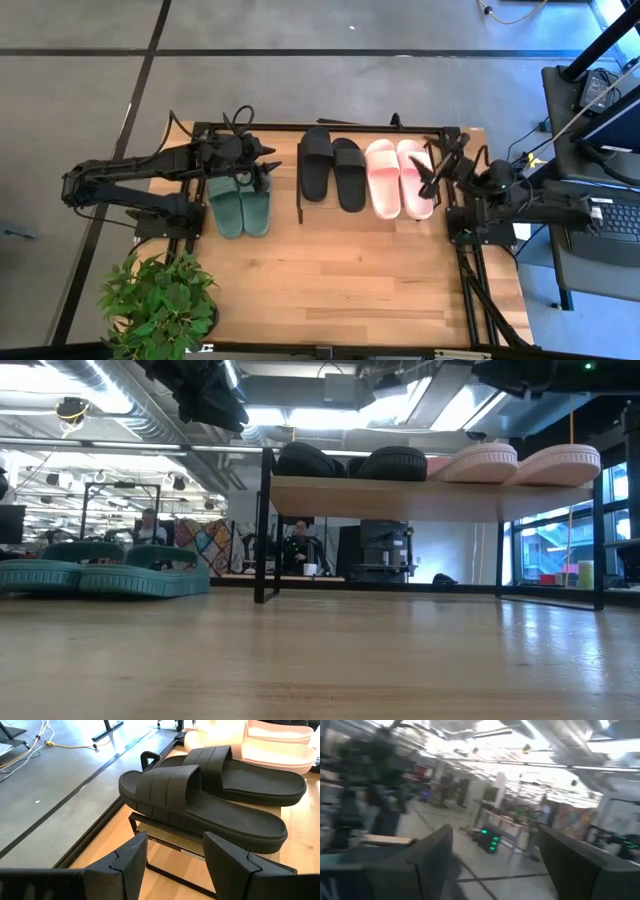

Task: Pick and place slides into the shelf
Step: Put the right green slide under the shelf

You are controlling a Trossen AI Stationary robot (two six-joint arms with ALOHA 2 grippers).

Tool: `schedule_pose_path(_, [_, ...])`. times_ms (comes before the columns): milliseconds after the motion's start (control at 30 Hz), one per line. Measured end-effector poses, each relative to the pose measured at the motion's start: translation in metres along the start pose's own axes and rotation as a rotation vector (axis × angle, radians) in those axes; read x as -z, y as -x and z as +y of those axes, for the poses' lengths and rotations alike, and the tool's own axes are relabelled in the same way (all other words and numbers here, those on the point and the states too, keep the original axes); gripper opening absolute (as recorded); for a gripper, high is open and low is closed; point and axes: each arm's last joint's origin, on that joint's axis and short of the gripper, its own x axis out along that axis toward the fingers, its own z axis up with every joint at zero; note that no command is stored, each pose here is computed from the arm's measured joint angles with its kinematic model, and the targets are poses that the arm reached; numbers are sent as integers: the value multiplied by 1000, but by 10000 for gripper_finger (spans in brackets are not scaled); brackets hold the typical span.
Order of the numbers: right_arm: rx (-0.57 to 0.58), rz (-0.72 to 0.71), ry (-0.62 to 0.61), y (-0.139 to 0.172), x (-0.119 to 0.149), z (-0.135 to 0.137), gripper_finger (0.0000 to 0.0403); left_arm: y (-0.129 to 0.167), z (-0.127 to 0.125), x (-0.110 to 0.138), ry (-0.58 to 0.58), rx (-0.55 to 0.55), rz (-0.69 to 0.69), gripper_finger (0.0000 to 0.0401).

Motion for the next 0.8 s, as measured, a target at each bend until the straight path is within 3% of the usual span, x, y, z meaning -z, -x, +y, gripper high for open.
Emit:
schedule_pose_path(300, [13, 122, 3, -16, 15, -20, 287, 0, 0, 1, -2, 0, 6, 185])
schedule_pose_path(433, [89, 150, 12, -17, 20, -32, 287, 0, 0, 2, -5, -2, 18, 185])
schedule_pose_path(667, [213, 140, 26, -5, 16, -48, 287, 0, 0, 3, -7, -2, 28, 185])
schedule_pose_path(800, [204, 130, 13, 6, 17, -48, 287, 0, 0, 3, -8, -2, 27, 185])
